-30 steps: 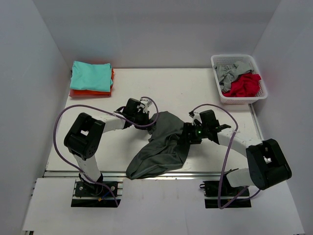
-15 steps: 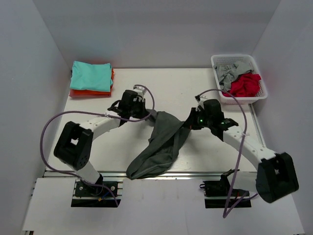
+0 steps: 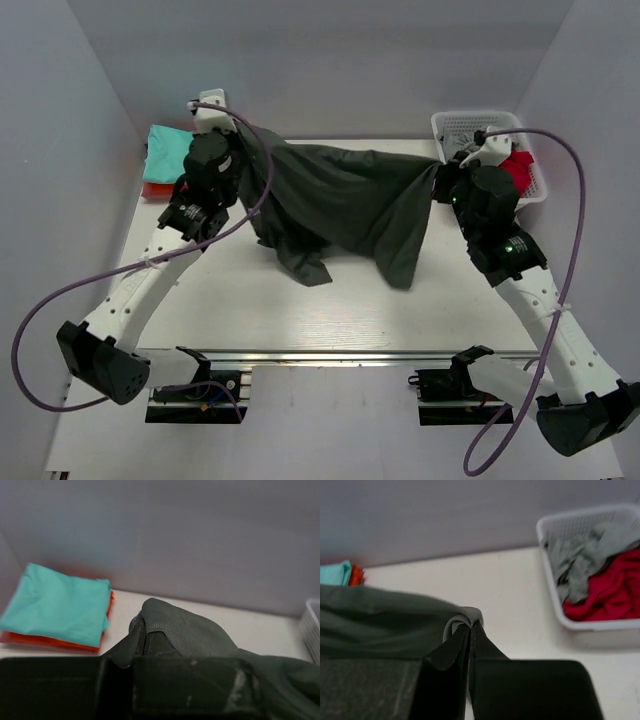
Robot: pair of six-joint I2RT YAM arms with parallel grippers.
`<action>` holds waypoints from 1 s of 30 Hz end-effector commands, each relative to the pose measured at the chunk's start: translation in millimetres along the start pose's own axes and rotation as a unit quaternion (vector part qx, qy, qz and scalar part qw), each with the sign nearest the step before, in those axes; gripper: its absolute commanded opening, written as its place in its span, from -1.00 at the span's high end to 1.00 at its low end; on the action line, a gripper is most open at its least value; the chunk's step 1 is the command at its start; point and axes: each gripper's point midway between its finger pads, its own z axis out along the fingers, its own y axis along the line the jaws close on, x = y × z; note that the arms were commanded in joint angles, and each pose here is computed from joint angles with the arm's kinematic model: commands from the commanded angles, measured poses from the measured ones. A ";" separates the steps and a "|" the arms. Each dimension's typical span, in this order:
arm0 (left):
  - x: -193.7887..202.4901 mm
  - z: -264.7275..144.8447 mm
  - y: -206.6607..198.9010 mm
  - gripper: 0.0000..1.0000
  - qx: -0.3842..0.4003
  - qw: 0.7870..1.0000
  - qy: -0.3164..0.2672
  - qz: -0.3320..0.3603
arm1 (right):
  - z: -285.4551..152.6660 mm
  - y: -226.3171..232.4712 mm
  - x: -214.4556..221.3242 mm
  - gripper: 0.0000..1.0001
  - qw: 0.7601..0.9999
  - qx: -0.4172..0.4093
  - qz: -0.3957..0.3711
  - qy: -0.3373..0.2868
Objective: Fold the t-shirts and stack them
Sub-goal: Flatten out the tshirt
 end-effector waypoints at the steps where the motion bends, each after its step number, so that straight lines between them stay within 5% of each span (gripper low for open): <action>1: -57.3 -24.1 43.9 1.00 -0.098 0.993 -0.060 0.009 | -12.6 -11.4 -75.0 1.00 0.994 0.042 -0.023 -0.102; 7: -110.6 -59.2 67.1 1.00 -0.125 0.985 -0.115 0.002 | -50.2 -10.1 -153.6 1.00 0.980 0.043 -0.049 -0.190; 14: -173.1 -120.7 67.9 1.00 -0.041 0.981 -0.191 -0.011 | -104.9 -2.6 -207.0 1.00 0.964 0.004 -0.066 -0.257; 30: -238.3 -238.8 57.8 1.00 0.137 0.949 -0.284 -0.021 | -236.1 -0.1 -234.3 1.00 0.931 -0.101 -0.072 -0.343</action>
